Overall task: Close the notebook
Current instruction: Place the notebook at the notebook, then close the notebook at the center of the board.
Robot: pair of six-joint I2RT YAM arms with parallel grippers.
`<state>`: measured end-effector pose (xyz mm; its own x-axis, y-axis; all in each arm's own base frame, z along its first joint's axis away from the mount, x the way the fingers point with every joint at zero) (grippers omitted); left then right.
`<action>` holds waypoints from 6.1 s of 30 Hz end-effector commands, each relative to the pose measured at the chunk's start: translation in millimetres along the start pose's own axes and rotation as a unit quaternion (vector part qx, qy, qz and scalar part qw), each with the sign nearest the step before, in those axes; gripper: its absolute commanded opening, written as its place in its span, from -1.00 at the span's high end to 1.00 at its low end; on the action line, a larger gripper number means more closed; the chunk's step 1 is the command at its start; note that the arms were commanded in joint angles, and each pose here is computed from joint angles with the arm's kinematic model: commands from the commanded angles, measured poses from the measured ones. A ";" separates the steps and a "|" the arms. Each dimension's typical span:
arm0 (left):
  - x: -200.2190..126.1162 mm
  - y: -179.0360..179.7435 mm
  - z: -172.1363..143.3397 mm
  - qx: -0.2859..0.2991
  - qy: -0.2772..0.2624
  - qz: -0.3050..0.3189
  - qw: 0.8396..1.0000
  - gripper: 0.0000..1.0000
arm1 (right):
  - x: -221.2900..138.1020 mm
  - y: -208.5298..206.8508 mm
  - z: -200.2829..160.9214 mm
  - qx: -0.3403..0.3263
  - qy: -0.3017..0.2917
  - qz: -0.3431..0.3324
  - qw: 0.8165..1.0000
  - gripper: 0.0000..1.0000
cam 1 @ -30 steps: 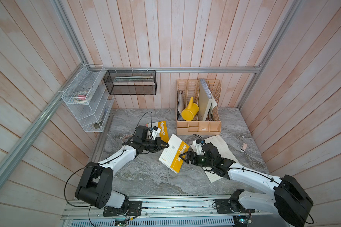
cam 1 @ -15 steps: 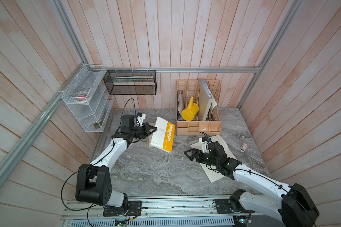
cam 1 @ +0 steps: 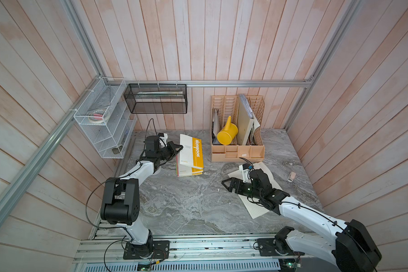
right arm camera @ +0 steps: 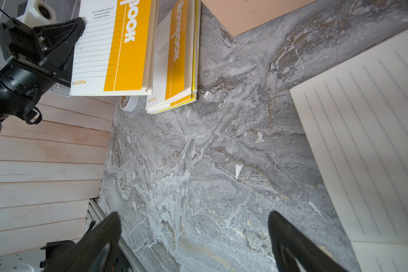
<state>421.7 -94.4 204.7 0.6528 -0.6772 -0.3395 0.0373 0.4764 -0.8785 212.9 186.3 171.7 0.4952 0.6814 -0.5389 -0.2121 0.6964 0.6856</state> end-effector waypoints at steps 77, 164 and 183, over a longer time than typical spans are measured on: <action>-14.4 60.5 0.5 0.000 -0.072 0.151 0.986 0.31 | 2.8 -17.3 -14.8 0.020 0.031 -0.005 0.999 -0.96; 184.4 -17.7 -252.1 0.012 0.269 -0.042 0.962 0.19 | -56.8 -120.8 -30.4 0.137 -0.013 -0.131 0.982 -0.97; 113.6 -61.1 -245.7 0.022 0.252 -0.135 0.958 1.00 | -68.8 -109.1 -9.0 0.106 -0.042 -0.150 0.982 -0.97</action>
<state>315.2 -342.1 99.9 0.1483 -0.9334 -0.3267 0.0979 0.3425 -0.9344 187.7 68.7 113.0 0.5448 0.4563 -0.7036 0.1519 0.7715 0.6179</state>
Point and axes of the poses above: each gripper's point midway between its finger pads, its own x axis out along the fingers, its own y axis along the line the jaws close on, z = x × y, the point moved 7 cm from there along -x, back along the fingers, and after that the axes turned 2 degrees about -x, right-handed, at the moved point
